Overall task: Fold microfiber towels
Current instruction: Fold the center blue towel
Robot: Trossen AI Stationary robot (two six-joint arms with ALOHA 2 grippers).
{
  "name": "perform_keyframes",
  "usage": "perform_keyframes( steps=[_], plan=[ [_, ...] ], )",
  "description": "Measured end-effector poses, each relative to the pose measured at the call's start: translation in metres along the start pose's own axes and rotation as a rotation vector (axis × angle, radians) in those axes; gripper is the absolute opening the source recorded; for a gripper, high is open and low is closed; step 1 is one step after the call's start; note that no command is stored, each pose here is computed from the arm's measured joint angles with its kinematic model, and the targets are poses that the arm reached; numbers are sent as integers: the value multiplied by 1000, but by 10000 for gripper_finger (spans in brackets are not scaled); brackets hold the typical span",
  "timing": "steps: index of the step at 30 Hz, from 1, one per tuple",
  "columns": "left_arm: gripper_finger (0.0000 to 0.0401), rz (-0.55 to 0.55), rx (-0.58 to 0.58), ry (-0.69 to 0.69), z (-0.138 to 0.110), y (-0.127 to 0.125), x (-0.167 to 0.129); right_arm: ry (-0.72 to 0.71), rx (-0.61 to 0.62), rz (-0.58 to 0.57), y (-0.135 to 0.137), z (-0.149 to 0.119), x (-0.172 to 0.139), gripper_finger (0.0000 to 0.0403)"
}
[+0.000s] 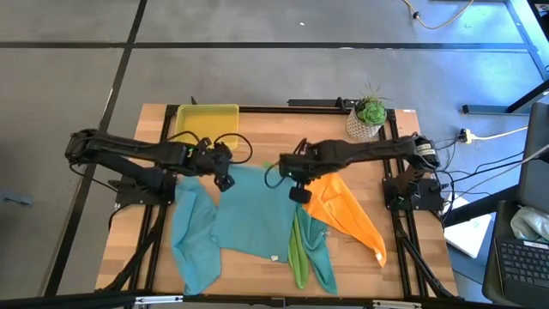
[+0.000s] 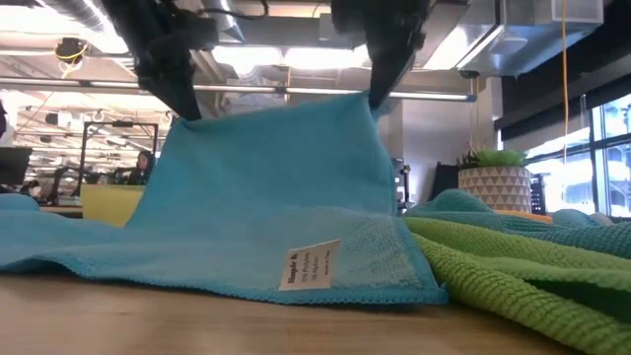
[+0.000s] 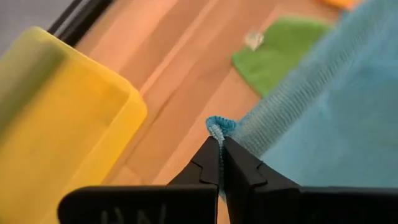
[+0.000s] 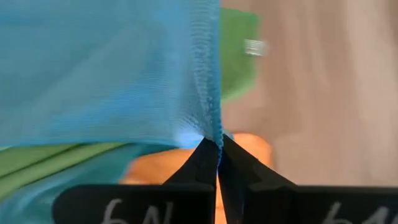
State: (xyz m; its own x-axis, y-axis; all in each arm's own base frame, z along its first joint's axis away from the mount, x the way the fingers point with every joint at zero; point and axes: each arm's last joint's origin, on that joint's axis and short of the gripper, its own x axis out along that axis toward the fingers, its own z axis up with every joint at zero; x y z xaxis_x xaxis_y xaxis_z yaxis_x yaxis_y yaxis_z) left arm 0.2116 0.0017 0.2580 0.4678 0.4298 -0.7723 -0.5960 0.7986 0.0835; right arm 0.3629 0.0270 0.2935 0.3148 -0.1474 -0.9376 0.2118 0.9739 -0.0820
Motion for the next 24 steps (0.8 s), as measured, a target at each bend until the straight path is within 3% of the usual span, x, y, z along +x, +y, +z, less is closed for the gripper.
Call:
perform_keyframes(
  steps=[5, 11, 20, 24],
  plan=[
    [0, -28, -47, -88, -7, -8, -21, -64, -66, 160, 42, -5, -12, 6],
    [0, -116, -67, -112, -22, -25, -38, -136, -116, 194, 82, -9, -8, 6],
    [0, -188, 6, -57, -53, -63, -45, -51, -110, 213, 109, -12, 30, 6],
    [0, -206, 25, -28, -70, -79, -47, -32, -101, 278, 120, -12, 39, 6]
  ],
)
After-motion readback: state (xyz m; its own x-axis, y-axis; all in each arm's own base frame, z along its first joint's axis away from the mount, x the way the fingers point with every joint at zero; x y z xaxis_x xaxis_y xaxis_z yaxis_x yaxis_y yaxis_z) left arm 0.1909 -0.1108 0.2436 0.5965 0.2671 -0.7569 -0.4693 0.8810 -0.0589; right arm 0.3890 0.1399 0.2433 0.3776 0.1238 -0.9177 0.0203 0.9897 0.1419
